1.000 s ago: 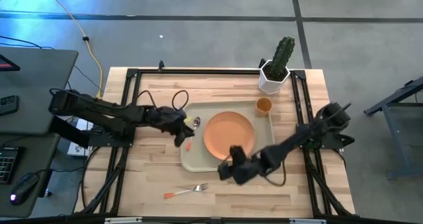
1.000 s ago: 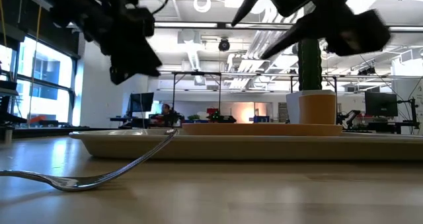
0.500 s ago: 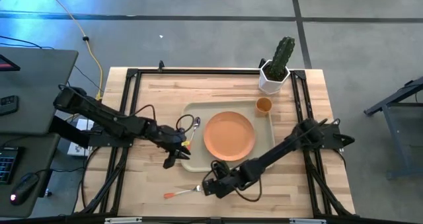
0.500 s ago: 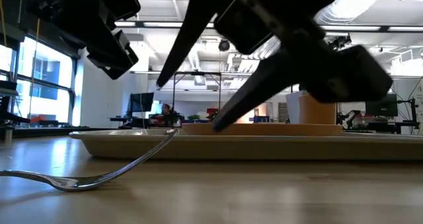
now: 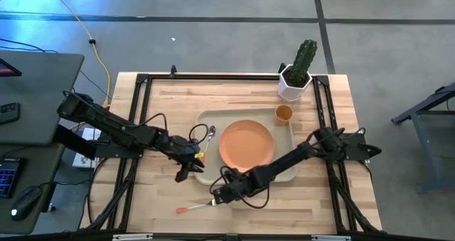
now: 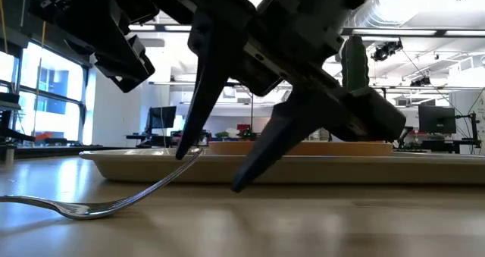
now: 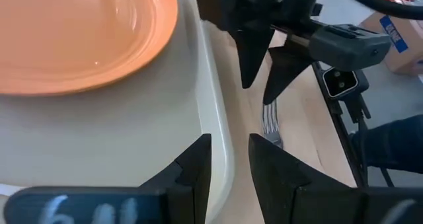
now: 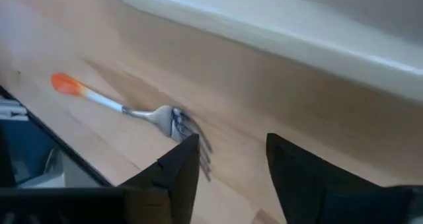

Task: Pick and place plate/cup/fork/spoon on tray
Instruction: Put the orange fork on the brown serving tray to the left of the orange plate

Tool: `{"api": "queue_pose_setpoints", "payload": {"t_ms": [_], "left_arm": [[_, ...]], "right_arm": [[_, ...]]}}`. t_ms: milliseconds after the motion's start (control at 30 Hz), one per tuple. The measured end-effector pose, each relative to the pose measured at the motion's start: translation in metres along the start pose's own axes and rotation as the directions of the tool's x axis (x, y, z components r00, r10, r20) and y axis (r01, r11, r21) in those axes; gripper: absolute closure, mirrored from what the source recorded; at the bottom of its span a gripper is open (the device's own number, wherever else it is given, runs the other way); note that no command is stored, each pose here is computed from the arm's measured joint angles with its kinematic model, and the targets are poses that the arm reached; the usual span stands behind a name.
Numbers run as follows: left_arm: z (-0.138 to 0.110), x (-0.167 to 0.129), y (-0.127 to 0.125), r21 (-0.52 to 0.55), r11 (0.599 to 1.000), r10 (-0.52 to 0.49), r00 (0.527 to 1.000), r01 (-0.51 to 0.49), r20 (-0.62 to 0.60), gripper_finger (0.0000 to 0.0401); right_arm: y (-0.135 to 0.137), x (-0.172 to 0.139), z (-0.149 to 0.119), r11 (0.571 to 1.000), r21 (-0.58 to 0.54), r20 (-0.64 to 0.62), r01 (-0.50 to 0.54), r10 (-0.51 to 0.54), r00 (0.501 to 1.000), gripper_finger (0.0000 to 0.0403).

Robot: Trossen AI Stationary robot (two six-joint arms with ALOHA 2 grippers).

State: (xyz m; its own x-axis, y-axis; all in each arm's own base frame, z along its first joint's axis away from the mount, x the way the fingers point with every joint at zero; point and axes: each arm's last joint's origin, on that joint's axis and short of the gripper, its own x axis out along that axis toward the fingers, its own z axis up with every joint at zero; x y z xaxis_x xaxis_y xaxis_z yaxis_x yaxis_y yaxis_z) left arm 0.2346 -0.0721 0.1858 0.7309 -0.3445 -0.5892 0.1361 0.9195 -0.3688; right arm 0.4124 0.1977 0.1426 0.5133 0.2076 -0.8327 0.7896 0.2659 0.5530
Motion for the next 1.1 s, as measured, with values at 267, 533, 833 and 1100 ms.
{"api": "queue_pose_setpoints", "payload": {"t_ms": [267,533,833,1100], "left_arm": [[0.006,-0.012,-0.004,-0.002,1.0,-0.02,0.999,0.02,0.044,0.0311],[0.014,-0.025,-0.006,-0.022,0.999,-0.039,0.993,0.042,0.114,0.0311],[0.028,-0.054,-0.004,-0.011,0.999,-0.043,0.968,0.047,0.246,0.0311],[0.03,-0.068,0.001,-0.071,0.997,-0.019,0.961,0.04,0.274,0.0311]], "right_arm": [[0.003,0.005,0.001,0.999,-0.026,-0.04,-0.046,0.045,0.998,0.0298],[-0.002,0.017,0.008,0.999,-0.037,-0.078,-0.027,0.025,0.997,0.0326],[0.007,-0.005,0.015,0.996,-0.076,-0.059,-0.044,0.04,0.997,0.0392],[0.018,-0.042,0.005,0.993,-0.09,-0.052,-0.081,0.076,0.996,0.0402]]}}
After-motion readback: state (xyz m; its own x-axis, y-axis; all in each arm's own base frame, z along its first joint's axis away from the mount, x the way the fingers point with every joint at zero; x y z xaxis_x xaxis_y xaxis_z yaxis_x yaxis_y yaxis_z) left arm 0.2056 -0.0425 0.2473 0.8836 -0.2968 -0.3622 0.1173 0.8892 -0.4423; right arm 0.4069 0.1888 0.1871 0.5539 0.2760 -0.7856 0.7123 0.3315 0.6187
